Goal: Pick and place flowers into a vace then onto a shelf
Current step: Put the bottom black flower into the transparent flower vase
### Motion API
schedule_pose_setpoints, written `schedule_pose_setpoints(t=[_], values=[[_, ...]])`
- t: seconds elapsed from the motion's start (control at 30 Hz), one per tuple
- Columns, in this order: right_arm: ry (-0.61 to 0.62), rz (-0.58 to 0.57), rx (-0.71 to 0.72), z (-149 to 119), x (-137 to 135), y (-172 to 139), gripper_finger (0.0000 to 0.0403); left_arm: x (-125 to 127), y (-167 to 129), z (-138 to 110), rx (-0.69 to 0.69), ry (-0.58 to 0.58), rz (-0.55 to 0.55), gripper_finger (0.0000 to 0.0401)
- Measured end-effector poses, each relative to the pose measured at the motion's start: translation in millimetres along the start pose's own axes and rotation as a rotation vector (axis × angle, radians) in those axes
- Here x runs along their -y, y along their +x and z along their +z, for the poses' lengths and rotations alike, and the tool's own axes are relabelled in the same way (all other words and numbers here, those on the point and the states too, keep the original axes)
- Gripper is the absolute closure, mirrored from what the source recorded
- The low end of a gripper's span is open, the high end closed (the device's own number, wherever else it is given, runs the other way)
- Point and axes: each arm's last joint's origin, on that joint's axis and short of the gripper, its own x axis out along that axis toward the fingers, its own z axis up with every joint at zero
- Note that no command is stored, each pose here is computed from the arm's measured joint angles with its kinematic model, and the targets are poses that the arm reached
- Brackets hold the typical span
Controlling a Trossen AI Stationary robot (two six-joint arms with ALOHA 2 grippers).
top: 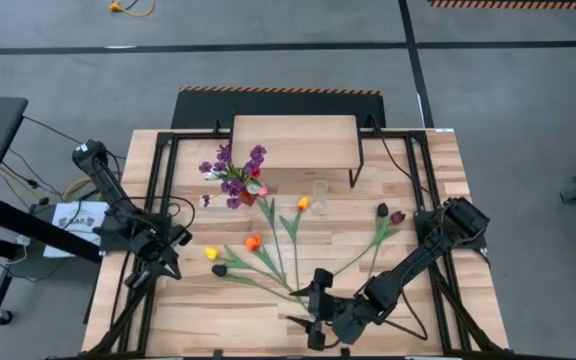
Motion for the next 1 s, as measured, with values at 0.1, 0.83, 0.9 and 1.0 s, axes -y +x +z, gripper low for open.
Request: schedule_pose_setpoints(t=[0.1,0.83,0.9,1.0], values=[[0.026,0.051,0.035,0.3,-5.2,5.6,0.0138,0.7,2.5,-1.4,-0.006,0.018,-0.002,0.0399],[-0.048,0.066,-0.133,-44.5,16.9,67.9,0.0138,-6.1,7.2,-12.9,-0.117,-0.069,0.31,0.0399],[-0.062,0.064,-0.127,-42.0,17.6,69.7,0.0138,-6.2,9.9,-11.7,-0.127,-0.063,0.334,0.0399],[-0.074,0.059,-0.134,-42.0,18.8,71.3,0.0138,-6.0,15.0,-11.0,-0.172,-0.048,0.371,0.0399]])
